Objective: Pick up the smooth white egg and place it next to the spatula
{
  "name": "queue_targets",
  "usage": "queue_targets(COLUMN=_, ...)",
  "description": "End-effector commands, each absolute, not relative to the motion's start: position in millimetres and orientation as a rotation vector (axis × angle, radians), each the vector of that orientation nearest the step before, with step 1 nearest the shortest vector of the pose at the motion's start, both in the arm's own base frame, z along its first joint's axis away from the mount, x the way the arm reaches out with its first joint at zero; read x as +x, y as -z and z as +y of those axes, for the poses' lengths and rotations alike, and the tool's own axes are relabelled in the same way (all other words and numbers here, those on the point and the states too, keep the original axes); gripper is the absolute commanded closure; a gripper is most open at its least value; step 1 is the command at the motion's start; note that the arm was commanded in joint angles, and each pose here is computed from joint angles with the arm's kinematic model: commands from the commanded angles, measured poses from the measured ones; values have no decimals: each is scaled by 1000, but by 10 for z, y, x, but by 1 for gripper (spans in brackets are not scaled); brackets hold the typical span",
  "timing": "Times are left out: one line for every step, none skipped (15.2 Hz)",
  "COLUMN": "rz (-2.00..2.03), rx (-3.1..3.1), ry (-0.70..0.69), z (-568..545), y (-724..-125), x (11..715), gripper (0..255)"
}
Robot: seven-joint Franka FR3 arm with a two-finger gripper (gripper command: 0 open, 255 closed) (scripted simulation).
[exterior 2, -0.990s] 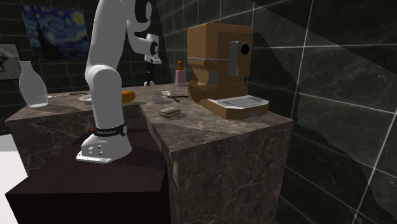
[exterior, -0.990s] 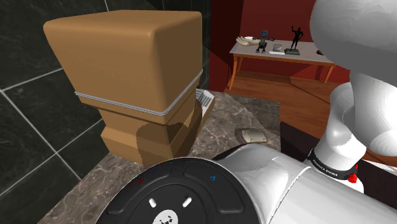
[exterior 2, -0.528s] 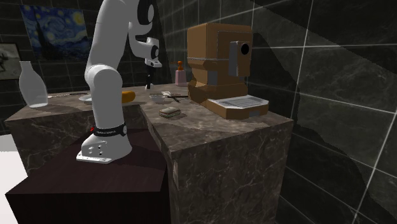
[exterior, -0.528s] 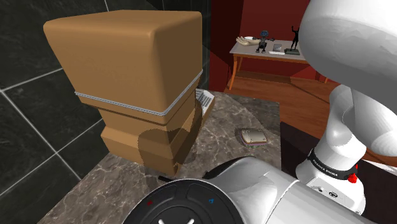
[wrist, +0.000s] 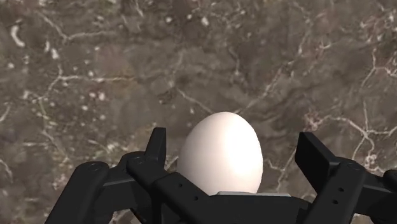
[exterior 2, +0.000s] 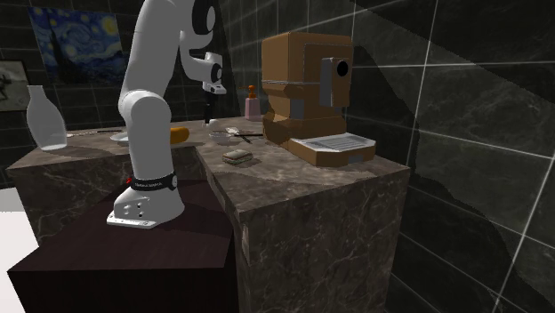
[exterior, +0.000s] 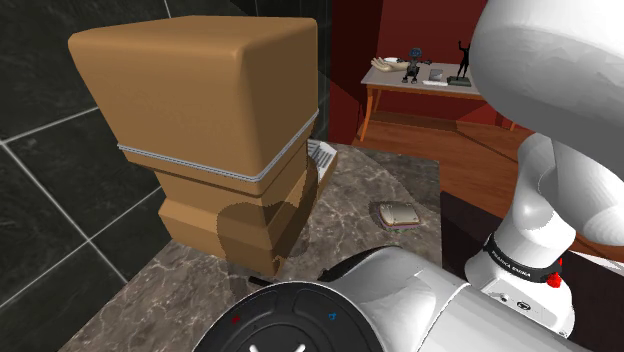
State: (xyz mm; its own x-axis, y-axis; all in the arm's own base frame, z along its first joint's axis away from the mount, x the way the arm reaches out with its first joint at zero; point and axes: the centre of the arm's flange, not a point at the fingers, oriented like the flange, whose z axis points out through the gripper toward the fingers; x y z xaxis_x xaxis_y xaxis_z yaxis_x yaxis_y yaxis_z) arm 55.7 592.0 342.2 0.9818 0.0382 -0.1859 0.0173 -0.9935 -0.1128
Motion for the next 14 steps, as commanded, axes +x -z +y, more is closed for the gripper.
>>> queue_targets(rz=-42, rx=-3017, ry=-286, z=5920, y=-3422, x=557, gripper=0)
queue_targets(rz=-42, rx=-3017, ry=-286, z=5920, y=-3422, x=557, gripper=0)
queue_targets(rz=-42, rx=-3017, ry=-286, z=5906, y=-3551, x=582, gripper=0)
queue_targets(rz=-42, rx=-3017, ry=-286, z=5892, y=-3680, x=607, gripper=0)
queue_targets(rz=-42, rx=-3017, ry=-286, z=5878, y=-3809, x=632, gripper=0)
queue_targets(rz=-42, rx=-3017, ry=-286, z=5866, y=-3910, x=652, gripper=0)
queue_targets(rz=-42, rx=-3017, ry=-286, z=5866, y=-3910, x=652, gripper=0)
queue_targets(rz=-42, rx=-3017, ry=-286, z=5866, y=-3910, x=652, gripper=0)
queue_targets(rz=-42, rx=-3017, ry=-286, z=5866, y=-3910, x=652, gripper=0)
queue_targets(rz=-42, rx=-3017, ry=-286, z=5866, y=-3910, x=652, gripper=0)
queue_targets(rz=-42, rx=-3017, ry=-286, z=5866, y=-3910, x=652, gripper=0)
queue_targets(rz=-42, rx=-3017, ry=-286, z=5866, y=-3910, x=652, gripper=0)
queue_targets(rz=-42, rx=-3017, ry=-286, z=5866, y=-3910, x=652, gripper=0)
queue_targets(rz=-42, rx=-3017, ry=-286, z=5866, y=-3910, x=652, gripper=0)
